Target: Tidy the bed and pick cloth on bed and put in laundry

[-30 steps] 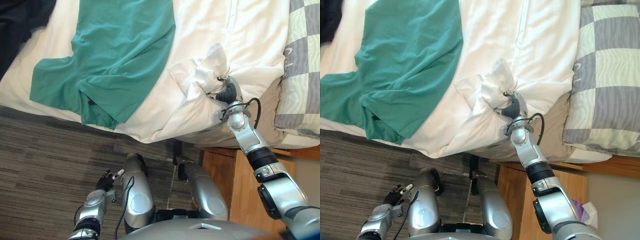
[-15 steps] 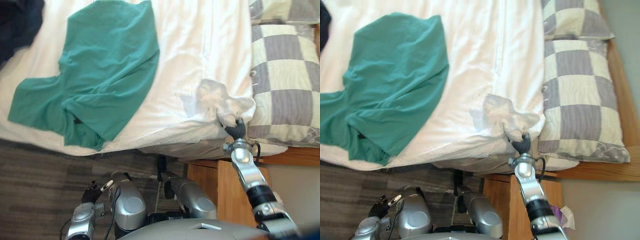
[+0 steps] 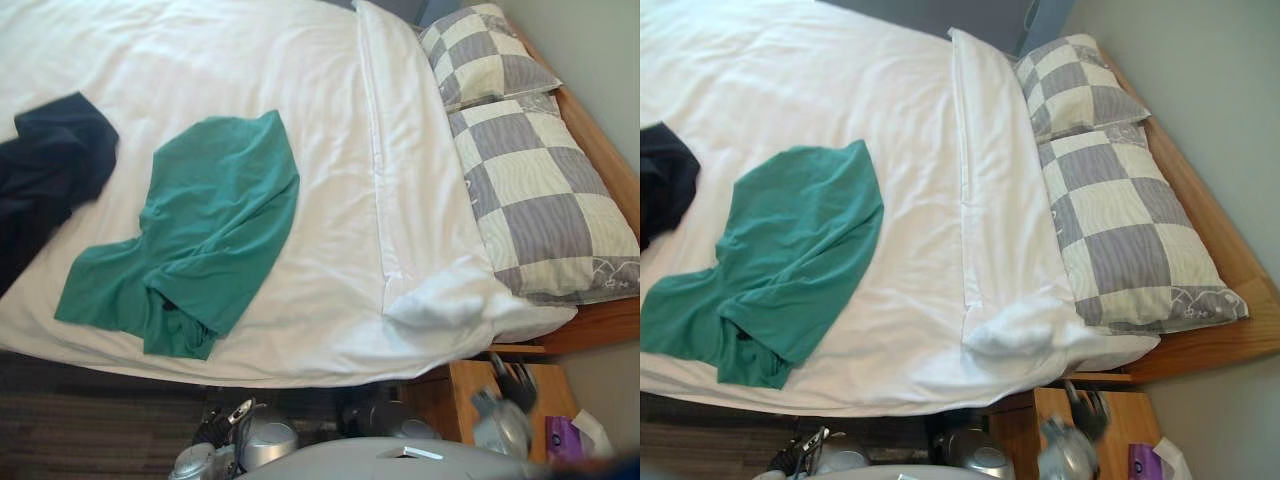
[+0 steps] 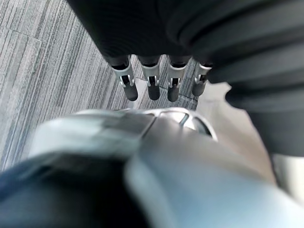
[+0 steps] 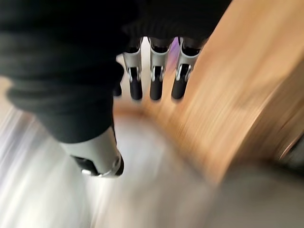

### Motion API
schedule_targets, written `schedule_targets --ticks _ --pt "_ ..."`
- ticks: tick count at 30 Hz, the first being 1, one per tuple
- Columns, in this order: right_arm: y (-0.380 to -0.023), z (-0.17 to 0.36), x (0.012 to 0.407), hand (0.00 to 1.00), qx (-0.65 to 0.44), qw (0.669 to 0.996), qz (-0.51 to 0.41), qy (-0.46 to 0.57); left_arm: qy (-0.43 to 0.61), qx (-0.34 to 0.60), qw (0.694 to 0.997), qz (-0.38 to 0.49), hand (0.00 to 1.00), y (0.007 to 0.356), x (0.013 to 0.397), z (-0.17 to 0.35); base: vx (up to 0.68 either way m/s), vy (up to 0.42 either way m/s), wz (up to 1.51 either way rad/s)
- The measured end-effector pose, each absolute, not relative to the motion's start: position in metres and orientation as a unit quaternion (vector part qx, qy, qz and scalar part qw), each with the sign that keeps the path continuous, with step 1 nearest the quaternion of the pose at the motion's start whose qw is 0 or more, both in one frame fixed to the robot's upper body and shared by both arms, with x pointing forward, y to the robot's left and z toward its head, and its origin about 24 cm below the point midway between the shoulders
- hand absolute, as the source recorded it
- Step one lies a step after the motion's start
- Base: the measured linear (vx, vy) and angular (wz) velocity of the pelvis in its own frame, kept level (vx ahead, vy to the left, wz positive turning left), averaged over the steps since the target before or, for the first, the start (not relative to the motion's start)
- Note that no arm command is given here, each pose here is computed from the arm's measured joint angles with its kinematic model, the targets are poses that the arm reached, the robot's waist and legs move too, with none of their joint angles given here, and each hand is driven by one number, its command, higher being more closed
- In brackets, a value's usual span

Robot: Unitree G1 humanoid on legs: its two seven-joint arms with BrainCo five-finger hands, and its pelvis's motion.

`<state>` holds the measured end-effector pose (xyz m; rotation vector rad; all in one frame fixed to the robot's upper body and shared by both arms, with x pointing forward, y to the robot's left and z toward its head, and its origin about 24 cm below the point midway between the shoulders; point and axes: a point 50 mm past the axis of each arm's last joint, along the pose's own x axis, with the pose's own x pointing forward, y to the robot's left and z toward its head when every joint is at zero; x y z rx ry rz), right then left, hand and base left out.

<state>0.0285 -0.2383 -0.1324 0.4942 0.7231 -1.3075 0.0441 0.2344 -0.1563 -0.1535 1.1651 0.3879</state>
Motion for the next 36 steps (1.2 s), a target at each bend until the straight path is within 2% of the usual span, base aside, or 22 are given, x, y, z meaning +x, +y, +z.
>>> schedule_targets --ticks 1,2,3,5,7,8,10,12,13,14,15,17,18,19,22,27,29,36 --pt "-0.239 -0.135 0.017 0.0 0.229 0.688 -0.605 0.328 0.548 -0.076 0.813 0.181 0.0 0.233 0.043 -0.157 0.05 -0.005 -0.23" --pt "-0.238 -0.139 -0.012 0.0 0.245 0.646 -0.641 0.336 0.554 -0.085 0.806 0.189 0.0 0.233 0.038 -0.158 0.05 -0.019 -0.23" --pt "-0.236 -0.14 -0.025 0.0 0.253 0.624 -0.658 0.336 0.558 -0.091 0.802 0.195 0.0 0.232 0.035 -0.159 0.04 -0.019 -0.23" --pt "-0.232 -0.141 -0.043 0.0 0.259 0.593 -0.685 0.333 0.563 -0.098 0.796 0.2 0.0 0.232 0.033 -0.16 0.04 -0.016 -0.21" --pt "-0.234 -0.139 -0.049 0.0 0.257 0.585 -0.7 0.321 0.566 -0.101 0.793 0.202 0.0 0.233 0.032 -0.16 0.03 -0.006 -0.13" --pt "-0.238 -0.136 -0.048 1.0 0.251 0.587 -0.707 0.305 0.571 -0.105 0.788 0.207 0.0 0.233 0.031 -0.161 0.03 0.012 0.03" --pt "-0.246 -0.131 -0.04 1.0 0.253 0.597 -0.712 0.269 0.575 -0.111 0.782 0.213 0.0 0.234 0.029 -0.161 0.06 0.027 0.06" --pt "-0.262 -0.114 -0.005 1.0 0.273 0.669 -0.666 0.184 0.58 -0.112 0.777 0.217 0.0 0.235 0.027 -0.16 0.06 0.058 0.0" --pt "-0.265 -0.108 0.008 1.0 0.279 0.692 -0.646 0.16 0.58 -0.111 0.777 0.217 0.0 0.236 0.028 -0.159 0.06 0.087 -0.01" --pt "-0.269 -0.095 0.034 1.0 0.29 0.736 -0.601 0.115 0.583 -0.105 0.776 0.214 0.0 0.237 0.03 -0.159 0.03 0.071 0.0" --pt "-0.27 -0.088 0.047 1.0 0.297 0.757 -0.575 0.094 0.584 -0.101 0.777 0.212 0.0 0.237 0.031 -0.158 0.03 0.076 0.01" --pt "-0.266 -0.061 0.093 1.0 0.329 0.825 -0.459 0.017 0.585 -0.092 0.778 0.209 0.0 0.236 0.037 -0.156 0.02 0.117 0.09" --pt "-0.262 -0.055 0.103 1.0 0.34 0.836 -0.431 0.0 0.585 -0.089 0.779 0.208 0.0 0.237 0.038 -0.156 0.06 0.171 0.08" --pt "-0.249 -0.039 0.132 1.0 0.387 0.853 -0.347 -0.049 0.582 -0.079 0.784 0.2 0.0 0.236 0.045 -0.155 0.07 0.119 0.01" --pt "-0.232 -0.018 0.162 1.0 0.442 0.854 -0.255 -0.101 0.581 -0.061 0.79 0.185 0.0 0.234 0.056 -0.153 0.06 0.109 0.0" --pt "-0.211 0.046 0.209 1.0 0.512 0.821 -0.107 -0.229 0.55 -0.066 0.815 0.169 0.0 0.232 0.088 -0.148 0.01 0.111 0.04" --pt "-0.205 0.069 0.225 1.0 0.532 0.8 -0.067 -0.268 0.531 -0.065 0.83 0.16 0.0 0.23 0.103 -0.144 -0.06 0.081 0.09" --pt "-0.197 0.133 0.264 1.0 0.556 0.759 0.005 -0.339 0.448 -0.067 0.879 0.15 0.0 0.23 0.153 -0.126 -0.11 0.046 0.03"
